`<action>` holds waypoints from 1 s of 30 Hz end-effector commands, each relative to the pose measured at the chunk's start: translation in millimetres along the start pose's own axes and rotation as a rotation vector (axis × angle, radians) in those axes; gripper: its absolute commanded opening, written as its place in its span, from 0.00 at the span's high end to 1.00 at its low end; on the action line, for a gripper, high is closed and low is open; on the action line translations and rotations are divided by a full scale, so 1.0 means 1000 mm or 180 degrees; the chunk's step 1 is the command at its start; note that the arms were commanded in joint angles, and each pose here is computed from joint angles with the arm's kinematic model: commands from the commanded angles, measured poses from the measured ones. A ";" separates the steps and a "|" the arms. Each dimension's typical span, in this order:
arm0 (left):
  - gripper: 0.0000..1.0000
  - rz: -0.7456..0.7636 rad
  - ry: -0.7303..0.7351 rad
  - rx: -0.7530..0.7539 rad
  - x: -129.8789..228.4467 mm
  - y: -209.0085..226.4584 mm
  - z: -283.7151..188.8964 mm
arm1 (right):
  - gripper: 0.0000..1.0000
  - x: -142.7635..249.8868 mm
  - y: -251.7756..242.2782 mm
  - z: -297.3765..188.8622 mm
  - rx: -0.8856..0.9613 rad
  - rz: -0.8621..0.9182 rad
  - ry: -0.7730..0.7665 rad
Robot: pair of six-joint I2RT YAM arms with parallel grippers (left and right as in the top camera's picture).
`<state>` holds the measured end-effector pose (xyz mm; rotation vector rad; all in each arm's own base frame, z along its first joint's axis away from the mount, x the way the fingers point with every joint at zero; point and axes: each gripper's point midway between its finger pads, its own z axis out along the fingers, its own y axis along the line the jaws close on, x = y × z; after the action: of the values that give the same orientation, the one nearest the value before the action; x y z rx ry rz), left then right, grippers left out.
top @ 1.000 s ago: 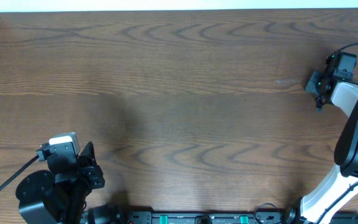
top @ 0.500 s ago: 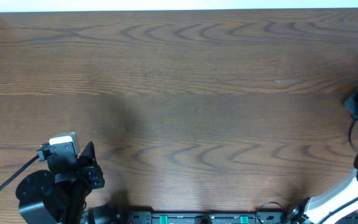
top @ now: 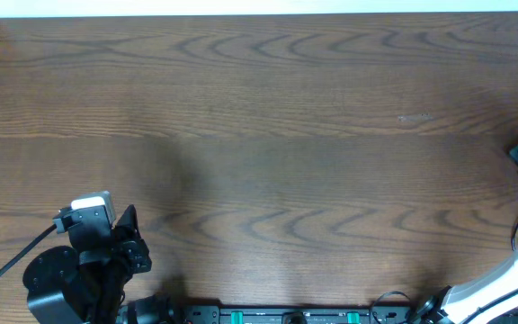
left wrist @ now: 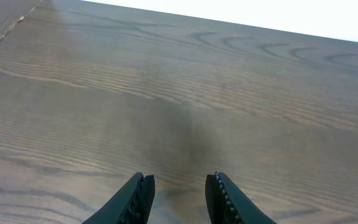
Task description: Untangle cables
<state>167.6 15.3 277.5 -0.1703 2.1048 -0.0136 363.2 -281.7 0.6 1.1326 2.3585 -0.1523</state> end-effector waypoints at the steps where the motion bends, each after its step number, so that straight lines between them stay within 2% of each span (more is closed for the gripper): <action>1: 0.67 0.0037 -0.0005 -0.0033 0.000 0.002 0.000 | 0.17 0.061 0.050 0.014 -0.0910 -0.0024 0.0610; 3: 0.67 0.0037 -0.0005 -0.0033 0.000 0.002 0.000 | 0.04 0.061 0.075 0.008 -0.1272 -0.0076 0.0611; 4: 0.67 0.0037 -0.0005 -0.0034 0.000 0.002 0.000 | 0.01 0.061 0.091 0.003 -0.1478 -0.0131 0.0606; 7: 0.67 0.0038 -0.0006 -0.0034 0.000 0.002 0.000 | 0.01 0.066 0.127 -0.009 -0.1805 -0.0314 0.0595; 13: 0.67 0.0037 -0.0003 -0.0034 0.000 0.002 0.000 | 0.01 0.089 0.191 -0.040 -0.2039 -0.0790 0.0604; 19: 0.65 0.0037 -0.0003 -0.0034 0.000 0.002 0.000 | 0.01 0.096 0.204 -0.087 -0.1643 -0.1156 0.0480; 22: 0.51 0.0037 -0.0001 -0.0034 0.001 0.002 0.000 | 0.01 0.091 0.206 -0.134 -0.1658 -0.1410 0.0320; 24: 0.46 0.0036 -0.0002 -0.0033 0.001 0.002 0.000 | 0.01 0.087 0.207 -0.173 -0.1743 -0.1497 0.0192; 30: 0.43 0.0035 -0.0002 -0.0033 0.001 0.002 0.000 | 0.01 0.074 0.193 -0.293 -0.2051 -0.1717 -0.0493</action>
<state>167.6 15.3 277.5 -0.1583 2.1061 -0.0068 373.8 -18.9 195.3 0.2752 2.3555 0.3661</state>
